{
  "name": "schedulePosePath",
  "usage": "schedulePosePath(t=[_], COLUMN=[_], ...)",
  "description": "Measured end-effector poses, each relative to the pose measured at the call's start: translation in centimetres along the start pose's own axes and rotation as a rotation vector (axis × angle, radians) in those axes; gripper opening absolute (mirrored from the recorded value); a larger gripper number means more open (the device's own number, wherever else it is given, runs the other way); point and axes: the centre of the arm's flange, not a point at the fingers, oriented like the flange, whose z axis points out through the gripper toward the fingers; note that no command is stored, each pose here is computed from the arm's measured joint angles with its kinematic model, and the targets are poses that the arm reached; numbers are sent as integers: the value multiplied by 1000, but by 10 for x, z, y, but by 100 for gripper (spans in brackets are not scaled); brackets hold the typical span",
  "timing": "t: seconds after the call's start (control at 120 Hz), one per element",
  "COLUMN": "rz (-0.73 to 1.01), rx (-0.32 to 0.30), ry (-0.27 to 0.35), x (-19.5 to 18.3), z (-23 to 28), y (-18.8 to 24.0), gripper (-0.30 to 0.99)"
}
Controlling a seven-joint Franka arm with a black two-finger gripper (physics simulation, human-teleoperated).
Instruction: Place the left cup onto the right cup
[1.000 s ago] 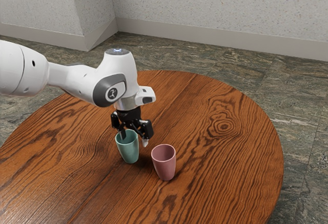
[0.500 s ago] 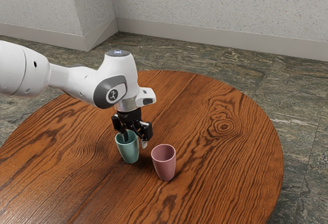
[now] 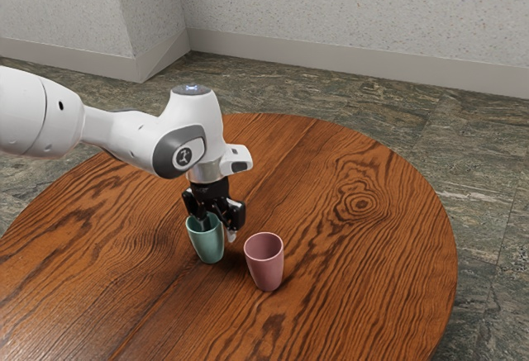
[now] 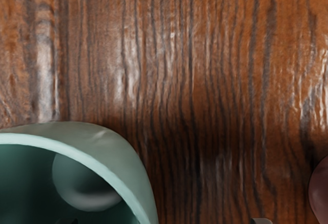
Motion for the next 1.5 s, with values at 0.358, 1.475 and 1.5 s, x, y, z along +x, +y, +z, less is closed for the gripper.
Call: schedulePosePath(t=[0.358, 1.475, 1.5], rz=[-1, -8, -8], rx=[-1, 11, 11], ry=[4, 9, 10], x=[0, -1, -2], z=[0, -10, -11], y=[-1, 0, 0], gripper=[24, -9, -9])
